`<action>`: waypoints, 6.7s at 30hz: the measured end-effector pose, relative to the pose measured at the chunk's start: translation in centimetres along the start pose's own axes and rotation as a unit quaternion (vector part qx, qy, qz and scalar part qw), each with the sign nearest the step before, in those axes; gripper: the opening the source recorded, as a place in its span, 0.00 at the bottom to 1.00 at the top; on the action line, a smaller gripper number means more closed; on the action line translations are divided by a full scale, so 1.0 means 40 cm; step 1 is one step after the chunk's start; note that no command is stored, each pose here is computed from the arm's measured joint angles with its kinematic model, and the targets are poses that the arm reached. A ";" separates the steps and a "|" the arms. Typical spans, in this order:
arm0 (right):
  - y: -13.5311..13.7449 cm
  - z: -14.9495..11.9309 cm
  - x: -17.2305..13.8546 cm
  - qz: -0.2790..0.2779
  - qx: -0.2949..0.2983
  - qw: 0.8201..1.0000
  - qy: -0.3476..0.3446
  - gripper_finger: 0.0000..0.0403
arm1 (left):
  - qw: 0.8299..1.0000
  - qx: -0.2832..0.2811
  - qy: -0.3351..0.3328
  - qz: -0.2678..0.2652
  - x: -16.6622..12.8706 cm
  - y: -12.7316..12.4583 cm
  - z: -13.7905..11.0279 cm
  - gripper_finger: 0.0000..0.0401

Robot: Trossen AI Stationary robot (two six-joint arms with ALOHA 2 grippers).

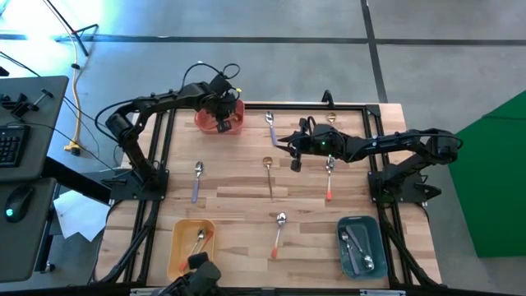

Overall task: Sort silverware by color (type)
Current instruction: Put the bottom right gold spoon into the orange bin, then put the top purple spoon into the green bin

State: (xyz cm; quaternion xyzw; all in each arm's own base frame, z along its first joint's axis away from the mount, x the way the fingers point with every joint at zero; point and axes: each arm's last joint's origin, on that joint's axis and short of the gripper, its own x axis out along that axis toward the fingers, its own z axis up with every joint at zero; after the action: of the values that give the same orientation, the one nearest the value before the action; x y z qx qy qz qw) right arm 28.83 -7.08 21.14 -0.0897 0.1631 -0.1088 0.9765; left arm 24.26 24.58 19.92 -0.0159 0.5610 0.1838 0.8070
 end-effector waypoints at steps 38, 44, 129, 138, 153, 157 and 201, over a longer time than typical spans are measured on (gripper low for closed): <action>0.051 0.227 -0.150 -0.150 0.084 0.957 0.233 0.40 | 0.873 -0.033 -0.487 0.002 -0.242 -0.324 -0.177 0.07; 0.063 0.285 -0.158 -0.132 0.082 0.970 0.186 0.40 | 0.850 -0.016 -0.527 -0.015 -0.239 -0.360 -0.207 0.07; -0.352 -0.109 0.384 -0.079 0.303 0.777 0.546 0.05 | 0.844 -0.004 -0.535 -0.037 -0.250 -0.384 -0.207 0.08; -0.248 0.097 0.250 -0.051 0.242 0.779 0.576 0.05 | 0.845 0.004 -0.533 -0.032 -0.249 -0.384 -0.207 0.08; 0.161 0.406 -0.129 -0.066 0.289 0.800 0.522 0.04 | 0.844 0.008 -0.535 -0.029 -0.250 -0.384 -0.207 0.08; 0.260 0.377 -0.223 -0.088 0.314 0.781 0.533 0.04 | 0.844 0.008 -0.535 -0.030 -0.250 -0.384 -0.207 0.08; 0.506 -0.059 -0.439 -0.120 0.421 0.610 0.661 0.10 | 0.850 -0.003 -0.525 -0.038 -0.268 -0.381 -0.229 0.07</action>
State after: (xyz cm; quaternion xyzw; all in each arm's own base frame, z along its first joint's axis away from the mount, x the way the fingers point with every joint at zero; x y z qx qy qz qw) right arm 15.53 16.28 19.94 0.4082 0.6882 -0.3114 0.5126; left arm 17.57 5.25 23.55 0.0595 0.0518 0.1353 0.9877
